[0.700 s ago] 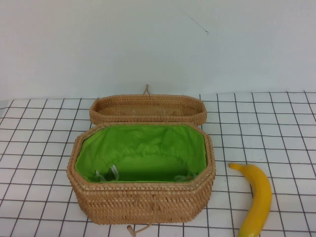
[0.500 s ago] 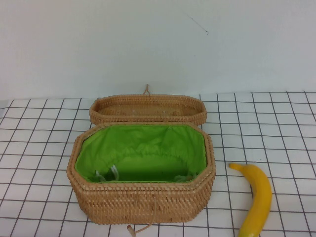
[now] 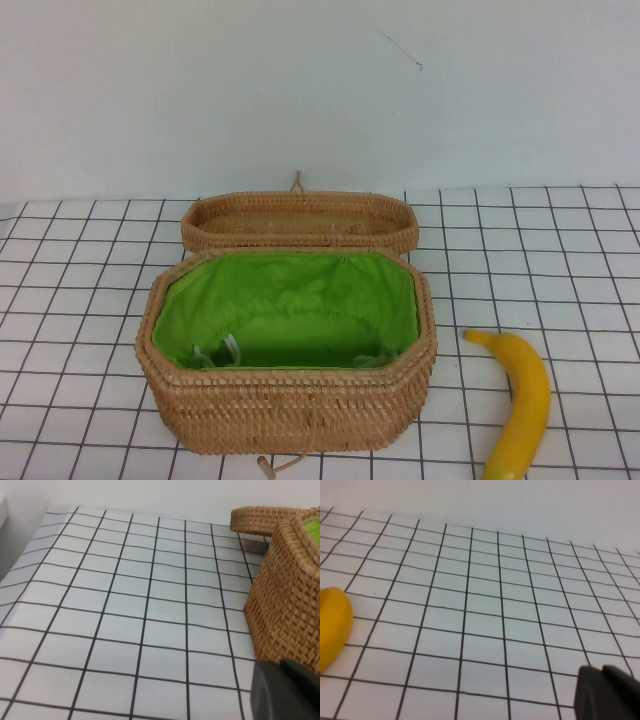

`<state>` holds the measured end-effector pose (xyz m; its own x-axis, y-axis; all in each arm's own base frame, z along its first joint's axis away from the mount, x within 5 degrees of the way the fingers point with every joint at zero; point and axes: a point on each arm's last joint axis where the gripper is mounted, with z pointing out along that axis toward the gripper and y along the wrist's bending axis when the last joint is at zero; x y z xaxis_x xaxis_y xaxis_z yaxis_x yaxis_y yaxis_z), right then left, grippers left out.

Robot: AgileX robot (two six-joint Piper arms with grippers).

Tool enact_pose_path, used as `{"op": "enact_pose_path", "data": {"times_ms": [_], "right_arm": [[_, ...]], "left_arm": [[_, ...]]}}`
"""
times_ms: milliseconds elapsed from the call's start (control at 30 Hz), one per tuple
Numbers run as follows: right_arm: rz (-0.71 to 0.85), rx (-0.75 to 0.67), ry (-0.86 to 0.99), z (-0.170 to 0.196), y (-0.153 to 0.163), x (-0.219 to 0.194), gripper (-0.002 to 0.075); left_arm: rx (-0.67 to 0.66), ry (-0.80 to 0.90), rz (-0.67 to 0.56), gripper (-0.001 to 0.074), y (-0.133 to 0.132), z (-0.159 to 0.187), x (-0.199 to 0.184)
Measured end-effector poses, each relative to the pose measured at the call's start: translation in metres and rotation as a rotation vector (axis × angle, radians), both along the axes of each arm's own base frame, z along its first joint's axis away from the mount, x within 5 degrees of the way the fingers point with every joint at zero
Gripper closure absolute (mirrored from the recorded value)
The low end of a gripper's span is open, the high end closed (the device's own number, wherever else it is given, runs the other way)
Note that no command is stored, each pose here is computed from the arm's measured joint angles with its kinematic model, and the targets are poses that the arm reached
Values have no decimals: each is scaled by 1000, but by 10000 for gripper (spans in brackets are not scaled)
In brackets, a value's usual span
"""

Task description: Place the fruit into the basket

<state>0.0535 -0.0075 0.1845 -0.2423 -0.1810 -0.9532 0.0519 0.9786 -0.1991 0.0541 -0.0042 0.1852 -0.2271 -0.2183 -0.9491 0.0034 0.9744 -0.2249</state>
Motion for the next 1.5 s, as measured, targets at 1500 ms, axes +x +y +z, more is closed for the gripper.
{"op": "enact_pose_path", "data": {"times_ms": [1500], "right_arm": [[160,595,-734,67,7,-8,729]], "left_arm": [[0,0,0,737,0,0,0]]}}
